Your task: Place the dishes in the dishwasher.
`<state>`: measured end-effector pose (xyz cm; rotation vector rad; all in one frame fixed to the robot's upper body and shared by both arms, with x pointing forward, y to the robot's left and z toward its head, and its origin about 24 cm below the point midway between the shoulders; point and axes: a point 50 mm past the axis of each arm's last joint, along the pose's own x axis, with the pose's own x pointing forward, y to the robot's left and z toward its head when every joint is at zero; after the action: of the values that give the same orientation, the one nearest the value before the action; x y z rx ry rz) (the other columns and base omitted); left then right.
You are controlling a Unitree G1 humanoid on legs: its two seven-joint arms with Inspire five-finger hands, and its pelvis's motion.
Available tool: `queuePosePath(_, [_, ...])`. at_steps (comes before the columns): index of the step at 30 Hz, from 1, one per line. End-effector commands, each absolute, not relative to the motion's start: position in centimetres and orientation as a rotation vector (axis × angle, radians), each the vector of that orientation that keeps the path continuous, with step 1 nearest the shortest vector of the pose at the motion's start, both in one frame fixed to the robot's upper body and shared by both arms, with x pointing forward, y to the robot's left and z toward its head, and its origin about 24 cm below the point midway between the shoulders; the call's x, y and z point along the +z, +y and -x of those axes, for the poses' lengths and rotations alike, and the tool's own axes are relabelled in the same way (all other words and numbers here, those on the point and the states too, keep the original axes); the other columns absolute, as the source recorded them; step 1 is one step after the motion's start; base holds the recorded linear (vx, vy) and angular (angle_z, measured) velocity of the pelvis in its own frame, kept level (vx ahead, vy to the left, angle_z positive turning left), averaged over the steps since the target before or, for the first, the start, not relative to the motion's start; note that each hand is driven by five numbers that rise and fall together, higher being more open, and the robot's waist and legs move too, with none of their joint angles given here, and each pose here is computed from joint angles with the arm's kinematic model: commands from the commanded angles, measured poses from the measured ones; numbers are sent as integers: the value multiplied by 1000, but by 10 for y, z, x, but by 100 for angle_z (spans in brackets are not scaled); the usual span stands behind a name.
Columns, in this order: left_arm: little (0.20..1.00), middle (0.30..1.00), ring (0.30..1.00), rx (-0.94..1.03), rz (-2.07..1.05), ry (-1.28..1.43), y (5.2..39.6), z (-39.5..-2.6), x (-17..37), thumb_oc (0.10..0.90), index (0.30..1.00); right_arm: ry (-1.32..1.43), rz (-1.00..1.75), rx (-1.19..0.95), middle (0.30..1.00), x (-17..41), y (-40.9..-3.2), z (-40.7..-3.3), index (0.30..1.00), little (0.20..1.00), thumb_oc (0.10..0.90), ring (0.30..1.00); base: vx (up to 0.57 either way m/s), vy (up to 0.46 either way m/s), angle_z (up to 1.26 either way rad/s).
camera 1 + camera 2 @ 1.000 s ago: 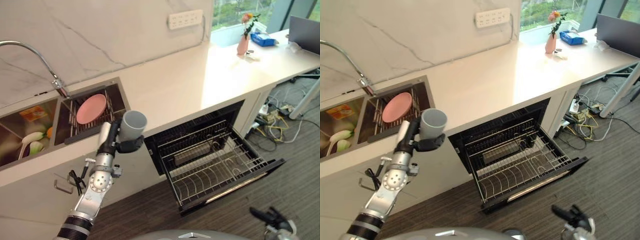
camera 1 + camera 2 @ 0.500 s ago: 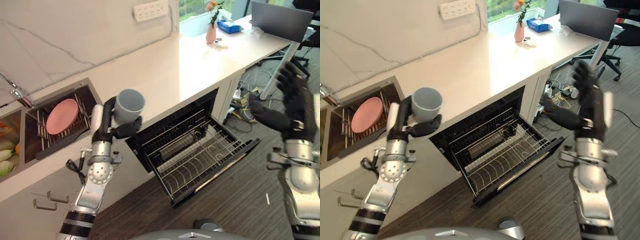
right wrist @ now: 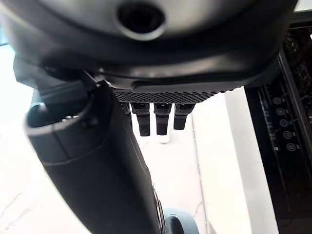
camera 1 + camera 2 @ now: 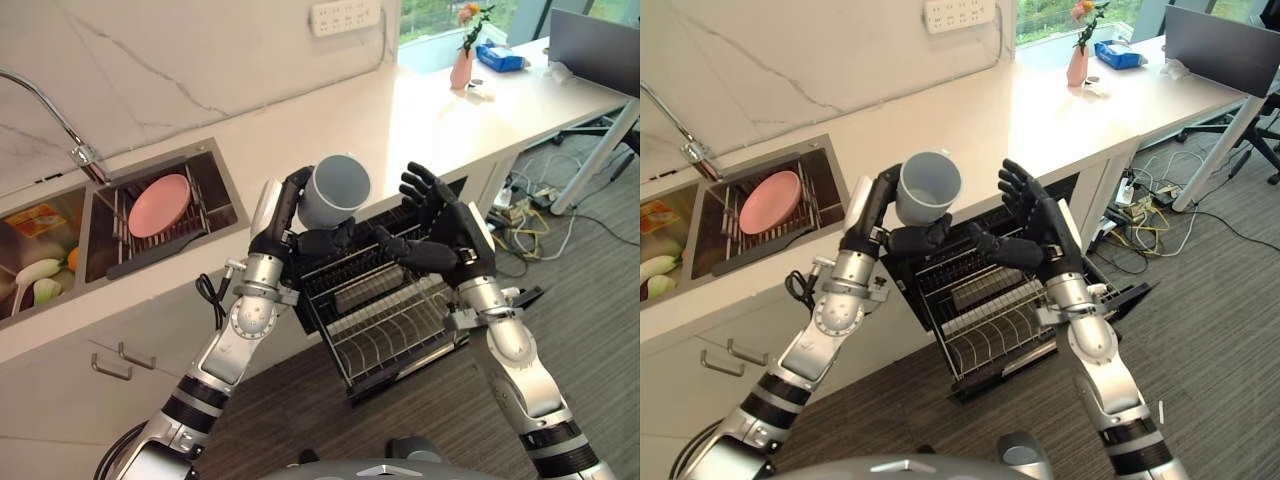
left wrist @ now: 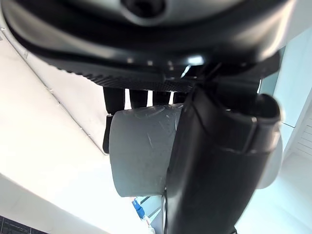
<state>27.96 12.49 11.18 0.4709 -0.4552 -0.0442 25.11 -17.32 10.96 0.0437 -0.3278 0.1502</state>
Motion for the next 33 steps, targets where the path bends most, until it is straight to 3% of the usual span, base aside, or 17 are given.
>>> queuePosePath(1, [300, 300, 300, -7, -425, -688, 113, -292, 159, 400, 300, -569, -208, 180, 900, 155, -159, -257, 900, 900, 800, 900, 0, 0, 0])
queuePosePath(14, [300, 300, 300, -46, -500, -644, 95, -304, 146, 400, 300, -548, -368, 400, 900, 160, -121, -251, 900, 900, 800, 900, -6, 1, 6])
queuePosePath(33, [300, 300, 300, -88, -634, -601, 84, -310, 128, 400, 300, -590, -359, 554, 900, 178, -98, -244, 900, 900, 800, 900, -3, 0, 0])
